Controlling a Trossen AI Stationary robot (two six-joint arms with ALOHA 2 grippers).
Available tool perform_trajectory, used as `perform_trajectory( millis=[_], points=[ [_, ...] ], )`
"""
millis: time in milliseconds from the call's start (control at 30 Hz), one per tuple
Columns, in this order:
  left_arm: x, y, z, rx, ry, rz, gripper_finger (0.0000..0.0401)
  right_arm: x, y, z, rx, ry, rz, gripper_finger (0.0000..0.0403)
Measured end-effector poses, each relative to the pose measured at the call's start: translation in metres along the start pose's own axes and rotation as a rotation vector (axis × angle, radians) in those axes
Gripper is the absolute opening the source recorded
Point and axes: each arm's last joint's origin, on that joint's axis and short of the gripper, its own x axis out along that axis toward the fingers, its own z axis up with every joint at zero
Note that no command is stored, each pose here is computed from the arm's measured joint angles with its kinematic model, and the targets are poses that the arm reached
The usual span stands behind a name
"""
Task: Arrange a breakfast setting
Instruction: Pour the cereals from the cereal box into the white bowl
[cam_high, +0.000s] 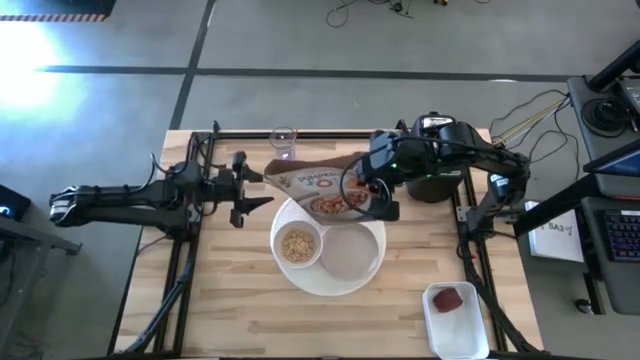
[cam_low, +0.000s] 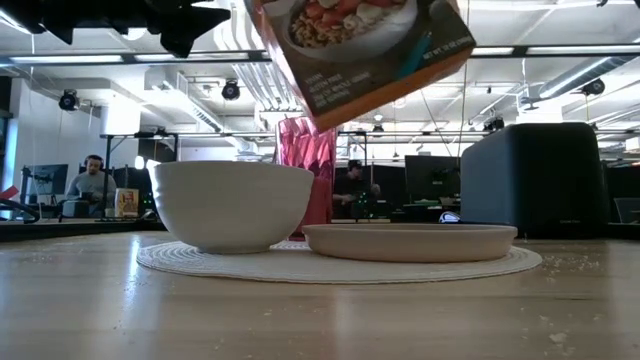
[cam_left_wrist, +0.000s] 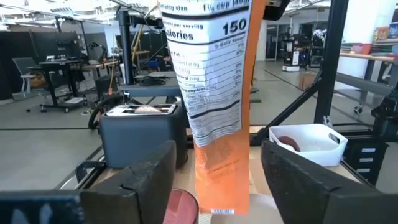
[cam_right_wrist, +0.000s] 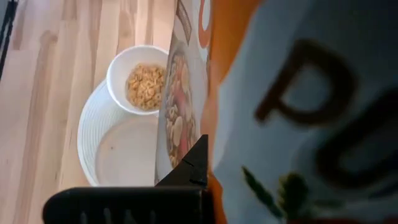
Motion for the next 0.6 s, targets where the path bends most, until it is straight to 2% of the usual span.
perform_trajectory(
  millis=[233,600],
  points=[
    [0.010,0.002,0.012,0.009,-0.008,0.002,0.0239,0.000,0.000,0.002,-0.003,-0.023,0.002,0.0009],
    [0.035,0.004,0.016,0.020,0.050,-0.030,0.0241,0.001,-0.001,0.006,-0.023,-0.050,-0.020,0.0009]
  ],
)
